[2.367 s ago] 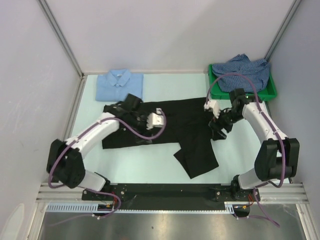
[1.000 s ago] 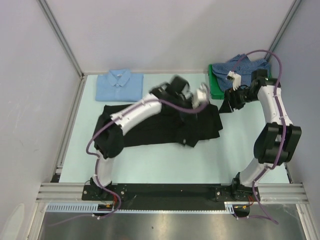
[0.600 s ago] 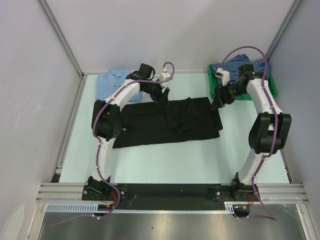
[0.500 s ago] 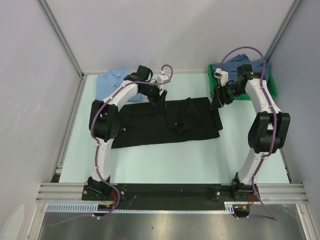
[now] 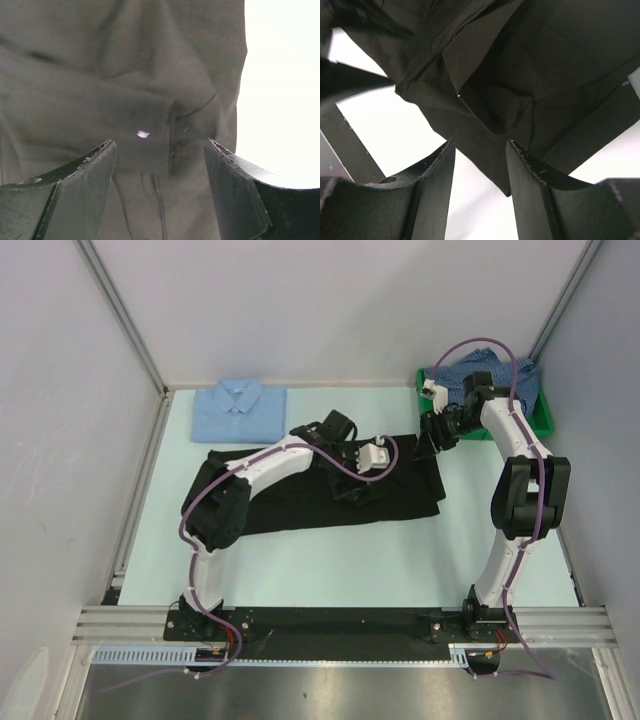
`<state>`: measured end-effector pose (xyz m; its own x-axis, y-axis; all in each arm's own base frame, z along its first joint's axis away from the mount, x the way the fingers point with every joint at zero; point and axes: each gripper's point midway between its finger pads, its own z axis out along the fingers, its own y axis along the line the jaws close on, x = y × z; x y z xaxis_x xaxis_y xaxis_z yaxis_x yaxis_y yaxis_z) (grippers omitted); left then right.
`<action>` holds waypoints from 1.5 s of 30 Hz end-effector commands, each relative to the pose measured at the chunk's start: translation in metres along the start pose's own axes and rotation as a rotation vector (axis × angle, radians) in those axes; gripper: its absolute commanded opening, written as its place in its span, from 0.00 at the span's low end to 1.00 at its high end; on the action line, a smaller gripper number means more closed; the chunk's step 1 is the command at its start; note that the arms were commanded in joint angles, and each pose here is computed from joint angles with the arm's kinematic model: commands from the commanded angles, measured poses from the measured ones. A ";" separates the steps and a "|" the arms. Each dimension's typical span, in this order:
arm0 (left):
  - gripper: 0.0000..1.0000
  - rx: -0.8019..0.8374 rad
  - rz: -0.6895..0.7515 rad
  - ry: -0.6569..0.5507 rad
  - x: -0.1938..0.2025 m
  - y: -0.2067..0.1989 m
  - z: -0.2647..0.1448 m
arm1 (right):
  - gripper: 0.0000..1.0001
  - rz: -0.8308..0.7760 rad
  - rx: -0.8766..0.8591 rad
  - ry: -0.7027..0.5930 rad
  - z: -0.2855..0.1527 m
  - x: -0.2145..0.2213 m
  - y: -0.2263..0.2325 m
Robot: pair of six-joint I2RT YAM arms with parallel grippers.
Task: Fold and stack the long sleeve shirts
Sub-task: Fold the shirt
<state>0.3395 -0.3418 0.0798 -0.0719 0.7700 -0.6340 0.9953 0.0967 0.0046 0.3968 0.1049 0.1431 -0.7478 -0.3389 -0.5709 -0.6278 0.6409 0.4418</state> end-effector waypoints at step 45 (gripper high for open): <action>0.00 -0.310 0.078 -0.091 -0.067 0.098 -0.072 | 0.53 -0.039 -0.066 -0.033 0.032 0.001 0.016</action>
<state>0.4086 -0.3498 0.1259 -0.0545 0.7436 -0.6664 0.9583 0.2264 0.1742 0.3822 0.1382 0.1168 -0.7428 -0.3670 -0.5599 -0.6523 0.5849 0.4820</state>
